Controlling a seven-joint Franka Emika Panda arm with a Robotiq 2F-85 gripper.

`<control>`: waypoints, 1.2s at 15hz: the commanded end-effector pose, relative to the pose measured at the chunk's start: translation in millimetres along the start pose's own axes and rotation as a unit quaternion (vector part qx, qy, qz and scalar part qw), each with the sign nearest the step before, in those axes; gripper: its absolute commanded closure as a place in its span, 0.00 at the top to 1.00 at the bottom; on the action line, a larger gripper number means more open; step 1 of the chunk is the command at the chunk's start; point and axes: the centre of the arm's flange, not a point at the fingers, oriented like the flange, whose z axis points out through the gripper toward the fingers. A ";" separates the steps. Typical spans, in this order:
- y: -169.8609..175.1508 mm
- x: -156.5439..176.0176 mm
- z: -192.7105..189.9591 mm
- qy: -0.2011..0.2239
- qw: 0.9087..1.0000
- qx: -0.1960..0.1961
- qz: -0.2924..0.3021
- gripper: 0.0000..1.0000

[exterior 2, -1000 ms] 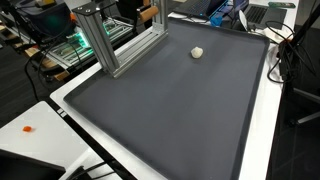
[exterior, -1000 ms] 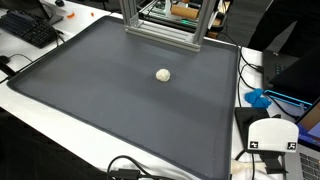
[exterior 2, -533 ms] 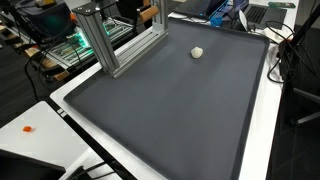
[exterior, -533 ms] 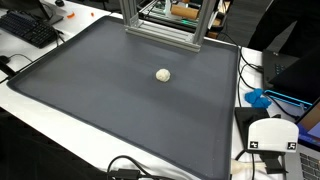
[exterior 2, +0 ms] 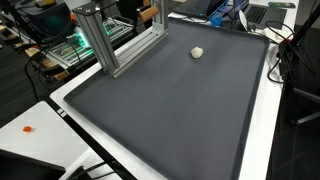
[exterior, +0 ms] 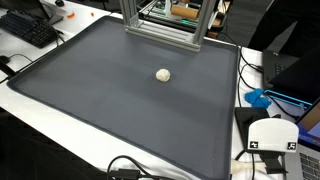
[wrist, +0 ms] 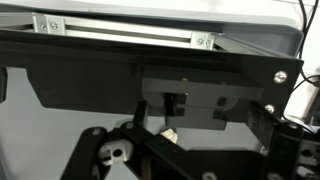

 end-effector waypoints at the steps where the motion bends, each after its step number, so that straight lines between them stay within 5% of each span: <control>1: -1.5 -2.3 18.1 0.007 1.000 -0.001 0.011 1.00; 10: -2.0 -1.4 28.6 0.000 1.000 -0.001 0.026 0.91; 15: -4.5 -1.5 27.5 0.000 1.000 0.001 0.028 0.43; 18: -5.7 -0.4 25.2 0.003 1.000 -0.001 0.028 0.35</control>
